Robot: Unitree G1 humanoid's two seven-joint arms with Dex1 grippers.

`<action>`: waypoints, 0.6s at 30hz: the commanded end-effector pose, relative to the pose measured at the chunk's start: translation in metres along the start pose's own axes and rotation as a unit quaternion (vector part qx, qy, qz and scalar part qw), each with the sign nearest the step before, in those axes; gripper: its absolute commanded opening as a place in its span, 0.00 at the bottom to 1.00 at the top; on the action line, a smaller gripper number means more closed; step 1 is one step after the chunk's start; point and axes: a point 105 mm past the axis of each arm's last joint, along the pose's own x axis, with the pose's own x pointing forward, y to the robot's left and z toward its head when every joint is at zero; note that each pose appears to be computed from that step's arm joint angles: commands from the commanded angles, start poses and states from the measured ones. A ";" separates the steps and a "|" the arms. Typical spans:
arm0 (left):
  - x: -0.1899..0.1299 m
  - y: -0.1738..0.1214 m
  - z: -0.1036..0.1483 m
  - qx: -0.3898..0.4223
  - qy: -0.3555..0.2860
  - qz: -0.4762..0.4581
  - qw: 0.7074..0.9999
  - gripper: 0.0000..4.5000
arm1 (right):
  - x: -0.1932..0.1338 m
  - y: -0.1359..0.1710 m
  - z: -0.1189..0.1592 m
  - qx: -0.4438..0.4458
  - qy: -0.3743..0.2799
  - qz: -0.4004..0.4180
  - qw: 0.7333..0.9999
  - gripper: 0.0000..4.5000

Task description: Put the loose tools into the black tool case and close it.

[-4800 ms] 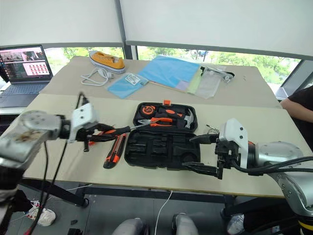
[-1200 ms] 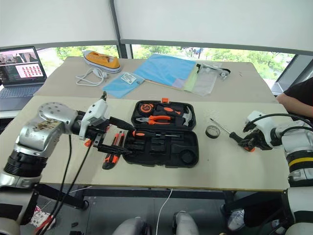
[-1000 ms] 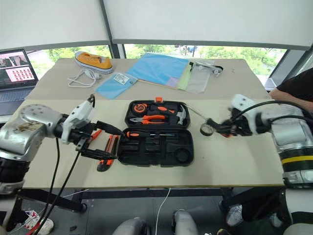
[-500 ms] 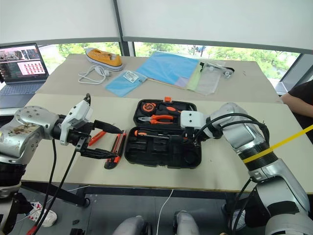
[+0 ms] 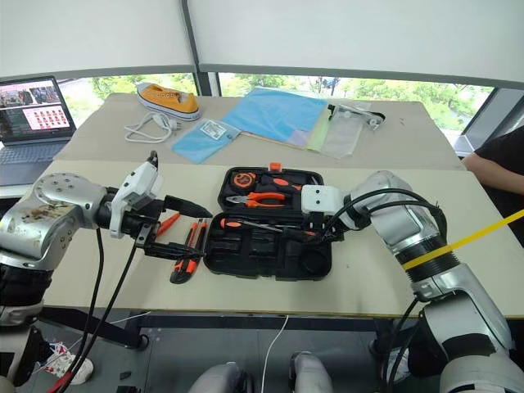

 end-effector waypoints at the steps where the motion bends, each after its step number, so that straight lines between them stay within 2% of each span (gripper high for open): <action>1: -0.003 0.003 0.010 0.029 -0.003 0.004 1.000 1.00 | -0.009 -0.008 0.015 0.005 -0.033 -0.027 0.999 0.99; 4: -0.002 0.003 0.009 0.032 0.000 0.004 0.999 1.00 | -0.010 -0.013 0.018 0.036 -0.052 -0.045 0.997 0.99; 10: 0.000 0.005 0.008 0.036 0.001 0.002 0.999 1.00 | -0.003 -0.013 0.010 0.058 -0.045 -0.044 0.996 0.99; 13: 0.000 0.005 0.009 0.039 0.000 0.002 0.999 1.00 | -0.001 -0.016 0.003 0.074 -0.041 -0.050 0.995 0.83; 17: -0.001 0.005 0.009 0.040 0.002 0.001 0.999 1.00 | 0.004 -0.011 -0.008 0.088 -0.025 -0.033 0.995 0.52; 18: -0.001 0.005 0.009 0.040 0.002 0.001 0.999 1.00 | 0.004 -0.010 -0.008 0.090 -0.024 -0.029 0.995 0.52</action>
